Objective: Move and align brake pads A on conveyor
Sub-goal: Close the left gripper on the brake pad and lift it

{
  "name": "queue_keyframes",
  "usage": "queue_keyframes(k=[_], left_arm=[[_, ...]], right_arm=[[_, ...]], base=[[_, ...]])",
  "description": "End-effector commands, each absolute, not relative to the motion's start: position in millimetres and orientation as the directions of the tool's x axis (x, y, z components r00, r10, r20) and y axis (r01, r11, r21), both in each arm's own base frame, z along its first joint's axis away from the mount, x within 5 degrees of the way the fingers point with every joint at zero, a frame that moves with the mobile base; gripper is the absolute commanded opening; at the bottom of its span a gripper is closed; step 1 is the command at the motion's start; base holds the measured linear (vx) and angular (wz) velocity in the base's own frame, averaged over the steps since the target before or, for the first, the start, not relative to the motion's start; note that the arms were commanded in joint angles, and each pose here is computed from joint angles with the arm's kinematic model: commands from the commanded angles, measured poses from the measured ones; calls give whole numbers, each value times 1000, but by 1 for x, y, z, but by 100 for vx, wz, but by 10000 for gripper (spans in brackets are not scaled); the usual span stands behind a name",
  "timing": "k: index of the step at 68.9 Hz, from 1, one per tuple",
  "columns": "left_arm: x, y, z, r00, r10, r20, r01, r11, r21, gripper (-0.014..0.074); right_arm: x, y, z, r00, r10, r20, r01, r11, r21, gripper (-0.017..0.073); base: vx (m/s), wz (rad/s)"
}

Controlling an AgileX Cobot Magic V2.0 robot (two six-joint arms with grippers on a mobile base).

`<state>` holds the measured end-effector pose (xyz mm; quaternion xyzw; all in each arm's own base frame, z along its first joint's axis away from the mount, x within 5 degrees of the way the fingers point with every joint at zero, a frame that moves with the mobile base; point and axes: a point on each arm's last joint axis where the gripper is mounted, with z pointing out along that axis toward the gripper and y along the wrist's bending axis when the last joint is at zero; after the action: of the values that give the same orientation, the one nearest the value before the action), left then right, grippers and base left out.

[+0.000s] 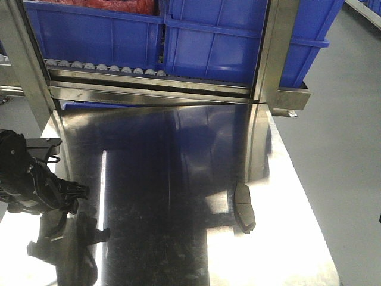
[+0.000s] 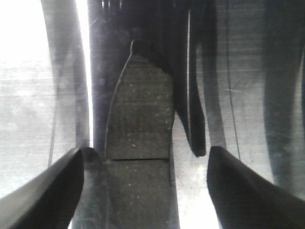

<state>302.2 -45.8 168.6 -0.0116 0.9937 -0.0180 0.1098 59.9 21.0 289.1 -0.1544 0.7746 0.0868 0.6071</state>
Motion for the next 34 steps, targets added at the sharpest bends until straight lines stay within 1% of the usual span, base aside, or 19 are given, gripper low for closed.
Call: queue_keyframes(k=[1,14,34], left_arm=[[309,-47,184,-955,-30,-296,-15,999,-52,470],[311,-47,174,-964,-28,-264,-17,999,-46,421],[311,-47,176,-961,-30,-275,-17,999,-48,363]], right_arm=[[61,21,304,-128,-115,-985,-337,939,-66,-3],[61,21,304,-128,-115,-985,-337,939,-66,-3],[61,21,304,-128,-115,-985,-337,939,-66,-3]], base=[[0,0],[0,0],[0,0]])
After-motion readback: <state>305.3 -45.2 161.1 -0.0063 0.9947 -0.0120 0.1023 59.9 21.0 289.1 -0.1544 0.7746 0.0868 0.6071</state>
